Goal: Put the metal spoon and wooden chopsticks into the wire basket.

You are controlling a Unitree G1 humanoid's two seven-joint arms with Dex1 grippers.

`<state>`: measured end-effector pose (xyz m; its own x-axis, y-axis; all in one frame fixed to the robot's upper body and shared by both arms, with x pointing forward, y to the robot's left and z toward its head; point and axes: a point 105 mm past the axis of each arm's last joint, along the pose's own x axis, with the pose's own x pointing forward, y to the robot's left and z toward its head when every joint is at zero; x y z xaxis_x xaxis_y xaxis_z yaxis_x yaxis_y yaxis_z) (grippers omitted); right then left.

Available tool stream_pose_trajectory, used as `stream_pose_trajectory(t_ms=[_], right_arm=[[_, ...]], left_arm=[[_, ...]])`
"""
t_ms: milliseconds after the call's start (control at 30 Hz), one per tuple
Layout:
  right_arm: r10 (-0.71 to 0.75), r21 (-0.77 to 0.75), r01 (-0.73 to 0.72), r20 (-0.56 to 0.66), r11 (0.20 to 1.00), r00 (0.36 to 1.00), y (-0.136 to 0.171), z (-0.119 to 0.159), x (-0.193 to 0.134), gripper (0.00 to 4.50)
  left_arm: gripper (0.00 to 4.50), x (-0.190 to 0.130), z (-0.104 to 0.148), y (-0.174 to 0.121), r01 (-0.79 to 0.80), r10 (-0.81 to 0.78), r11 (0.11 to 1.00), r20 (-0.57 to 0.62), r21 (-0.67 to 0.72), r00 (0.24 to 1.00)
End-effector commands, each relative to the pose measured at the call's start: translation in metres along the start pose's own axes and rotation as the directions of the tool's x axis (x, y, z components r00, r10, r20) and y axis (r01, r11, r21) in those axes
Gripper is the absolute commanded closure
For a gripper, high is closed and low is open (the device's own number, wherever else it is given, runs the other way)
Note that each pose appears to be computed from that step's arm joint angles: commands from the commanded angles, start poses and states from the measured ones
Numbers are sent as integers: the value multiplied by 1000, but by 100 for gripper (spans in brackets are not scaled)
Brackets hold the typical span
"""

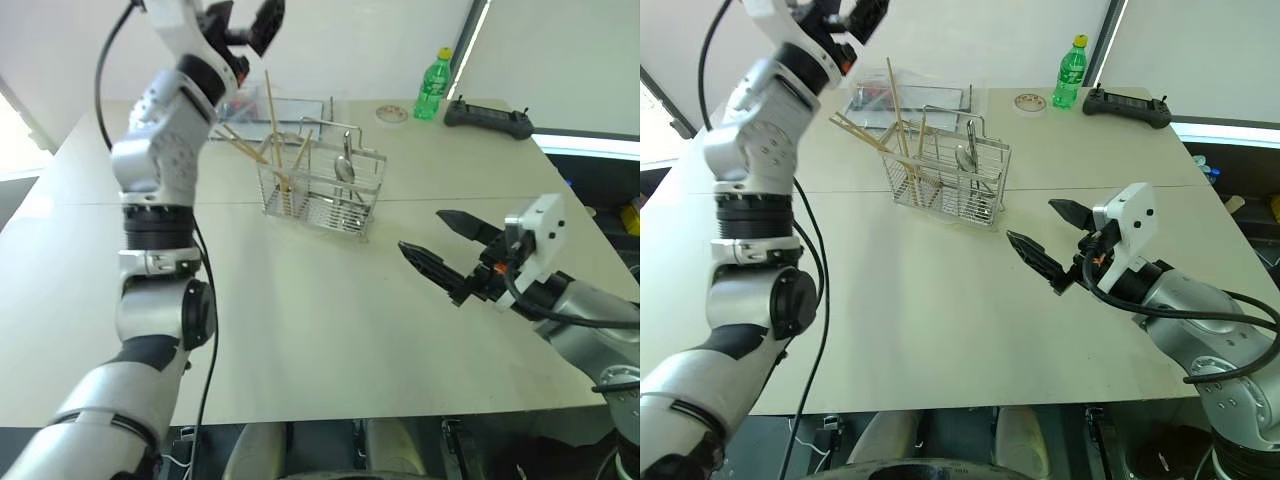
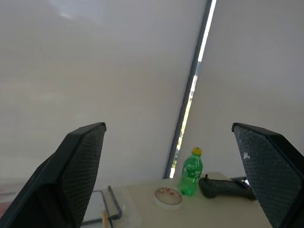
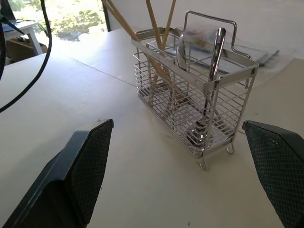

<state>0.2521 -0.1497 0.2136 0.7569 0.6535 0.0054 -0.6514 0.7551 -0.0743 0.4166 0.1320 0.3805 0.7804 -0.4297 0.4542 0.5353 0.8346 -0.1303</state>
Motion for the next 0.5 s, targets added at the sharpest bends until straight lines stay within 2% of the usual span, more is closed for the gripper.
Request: stream_pose_trajectory(t_ms=[33, 100, 200, 267, 333, 500], right_arm=[[1, -36, 0, 24, 999, 1000, -4, 9, -1, 0], [-1, -56, 2, 19, 998, 1000, -10, 11, -3, 0], [-19, -104, 19, 1, 994, 1000, -27, 18, -12, 0], [-23, -123, 22, -7, 992, 1000, -35, 22, -16, 0], [-26, -153, 22, -26, 988, 999, -44, 26, -22, 0], [-29, -169, 22, -41, 985, 999, -57, 30, -26, 0]], left_arm=[[2, -10, 42, -8, 185, -184, 983, -27, 16, 982], [2, -25, 51, -9, 306, -294, 945, -112, 114, 949], [2, -70, 45, 2, 519, -414, 821, -375, 240, 829], [2, -95, 38, 12, 590, -425, 776, -507, 223, 750], [2, -126, 30, 32, 622, -368, 753, -646, 214, 669], [2, -168, 17, 49, 665, -308, 724, -775, 185, 551]])
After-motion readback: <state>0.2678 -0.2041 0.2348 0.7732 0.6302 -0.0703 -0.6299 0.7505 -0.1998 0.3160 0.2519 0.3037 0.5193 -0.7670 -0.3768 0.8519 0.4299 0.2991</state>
